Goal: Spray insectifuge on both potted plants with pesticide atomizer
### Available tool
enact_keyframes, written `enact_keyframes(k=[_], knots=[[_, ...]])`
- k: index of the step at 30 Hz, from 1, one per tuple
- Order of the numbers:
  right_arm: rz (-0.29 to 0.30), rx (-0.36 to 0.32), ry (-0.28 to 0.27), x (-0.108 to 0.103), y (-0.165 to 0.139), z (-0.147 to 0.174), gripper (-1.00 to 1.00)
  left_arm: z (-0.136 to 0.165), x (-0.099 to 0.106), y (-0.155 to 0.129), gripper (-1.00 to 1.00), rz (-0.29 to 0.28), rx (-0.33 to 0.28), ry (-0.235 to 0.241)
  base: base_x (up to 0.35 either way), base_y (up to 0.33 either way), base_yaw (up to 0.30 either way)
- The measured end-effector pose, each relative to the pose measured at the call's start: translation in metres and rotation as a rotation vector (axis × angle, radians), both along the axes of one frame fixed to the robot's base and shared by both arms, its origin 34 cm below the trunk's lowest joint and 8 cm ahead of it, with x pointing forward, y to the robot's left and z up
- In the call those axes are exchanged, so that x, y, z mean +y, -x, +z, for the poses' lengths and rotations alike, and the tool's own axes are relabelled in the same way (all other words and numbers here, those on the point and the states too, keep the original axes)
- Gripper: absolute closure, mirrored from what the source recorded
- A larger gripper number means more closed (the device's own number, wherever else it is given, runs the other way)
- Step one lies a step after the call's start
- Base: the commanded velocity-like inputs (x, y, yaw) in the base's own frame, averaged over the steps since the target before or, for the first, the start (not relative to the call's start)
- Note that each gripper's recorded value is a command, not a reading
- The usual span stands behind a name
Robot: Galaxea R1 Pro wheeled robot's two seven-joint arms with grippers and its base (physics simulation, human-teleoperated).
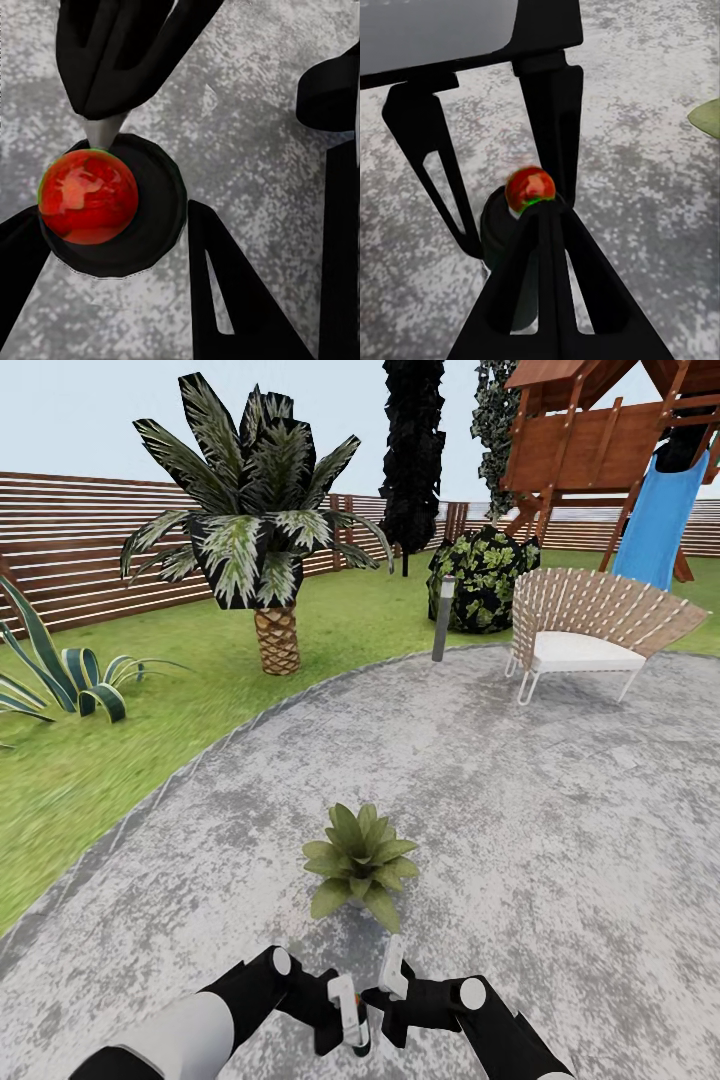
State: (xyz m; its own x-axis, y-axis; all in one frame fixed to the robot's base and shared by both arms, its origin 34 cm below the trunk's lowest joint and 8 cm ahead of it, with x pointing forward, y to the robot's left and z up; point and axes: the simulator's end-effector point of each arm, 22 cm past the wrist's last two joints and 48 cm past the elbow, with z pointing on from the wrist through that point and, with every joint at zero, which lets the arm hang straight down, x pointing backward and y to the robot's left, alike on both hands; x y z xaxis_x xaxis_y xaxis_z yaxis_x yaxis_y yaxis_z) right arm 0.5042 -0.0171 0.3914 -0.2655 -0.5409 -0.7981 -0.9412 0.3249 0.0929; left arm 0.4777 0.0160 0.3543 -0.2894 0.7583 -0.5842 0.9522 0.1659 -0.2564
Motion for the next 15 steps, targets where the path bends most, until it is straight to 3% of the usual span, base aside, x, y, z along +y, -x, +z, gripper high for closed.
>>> enact_keyframes(k=[9,13,15], knots=[[0.0,0.0,0.0,0.0,0.0,0.0,1.0,0.002,-0.003,-0.001,1.0,0.006,-0.003,0.017,0.0,0.0,0.0],[0.0,0.001,0.0,0.0,0.0,0.0,1.0,-0.005,0.011,0.003,1.0,-0.001,0.003,-0.014,0.0,0.0,0.0],[-0.001,0.001,0.001,-0.001,0.0,0.0,1.0,-0.014,0.033,0.004,1.0,0.006,0.01,-0.051,0.0,0.0,0.0]])
